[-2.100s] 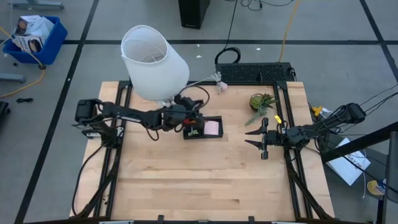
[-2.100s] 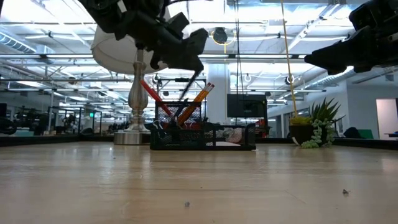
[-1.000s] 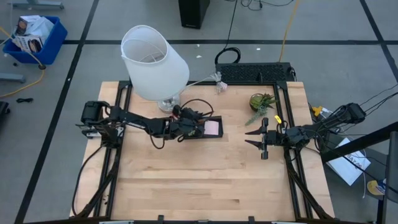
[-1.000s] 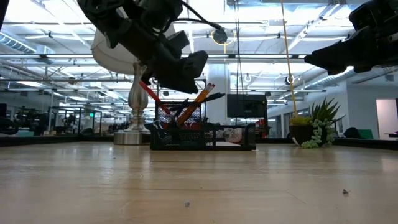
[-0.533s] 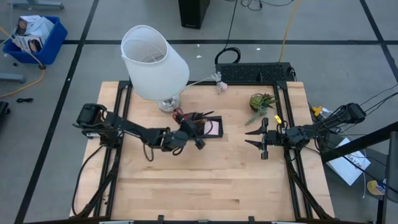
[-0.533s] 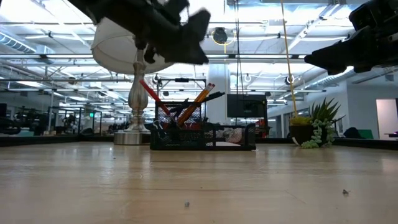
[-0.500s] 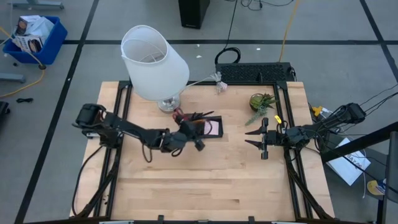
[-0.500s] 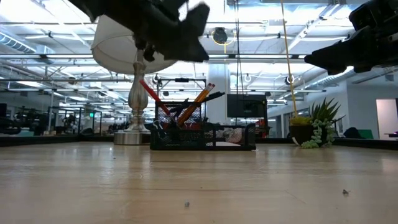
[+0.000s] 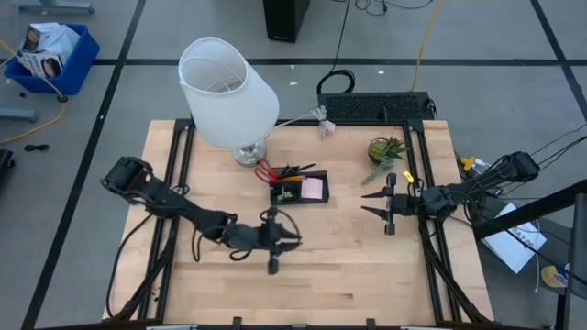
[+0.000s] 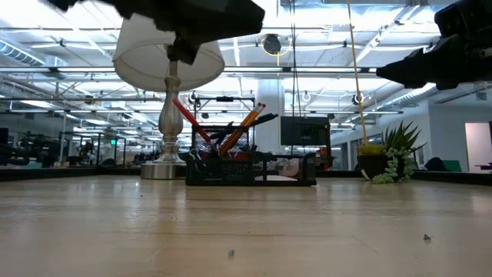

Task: Pick and place office supplies into organizer
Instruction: Put the black pen into the top left compartment of the desk organizer

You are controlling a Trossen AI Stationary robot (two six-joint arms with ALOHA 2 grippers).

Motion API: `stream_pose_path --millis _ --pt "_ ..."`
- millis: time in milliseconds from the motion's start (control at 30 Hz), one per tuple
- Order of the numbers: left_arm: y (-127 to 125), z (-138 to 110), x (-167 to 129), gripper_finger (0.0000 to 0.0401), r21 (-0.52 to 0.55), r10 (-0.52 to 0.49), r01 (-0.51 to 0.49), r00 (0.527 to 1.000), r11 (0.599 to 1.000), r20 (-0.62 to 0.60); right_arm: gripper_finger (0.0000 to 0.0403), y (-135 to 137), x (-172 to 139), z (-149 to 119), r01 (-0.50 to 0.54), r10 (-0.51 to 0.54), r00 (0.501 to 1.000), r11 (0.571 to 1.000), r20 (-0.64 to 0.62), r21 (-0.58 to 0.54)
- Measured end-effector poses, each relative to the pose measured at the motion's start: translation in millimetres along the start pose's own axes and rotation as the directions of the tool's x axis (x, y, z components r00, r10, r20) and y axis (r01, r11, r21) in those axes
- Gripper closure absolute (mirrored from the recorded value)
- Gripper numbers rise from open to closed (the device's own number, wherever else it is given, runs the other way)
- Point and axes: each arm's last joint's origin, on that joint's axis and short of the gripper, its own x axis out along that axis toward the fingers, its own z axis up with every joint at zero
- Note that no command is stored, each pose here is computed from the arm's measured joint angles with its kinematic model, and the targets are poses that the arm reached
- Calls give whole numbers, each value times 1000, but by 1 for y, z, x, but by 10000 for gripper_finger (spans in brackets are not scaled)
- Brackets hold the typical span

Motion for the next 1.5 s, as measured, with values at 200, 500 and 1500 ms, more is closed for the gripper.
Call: stream_pose_path --millis 200,500,1500 --pt "19 -46 -23 325 -26 -118 121 989 992 89 266 -1 0 4 -5 -4 999 975 40 220" --pt "47 -67 -68 325 -45 -113 122 981 992 160 265 0 6 4 -4 -20 999 855 41 518" --pt "71 -90 -161 325 9 -112 112 980 994 166 132 -45 139 -13 387 -318 919 625 -231 678"
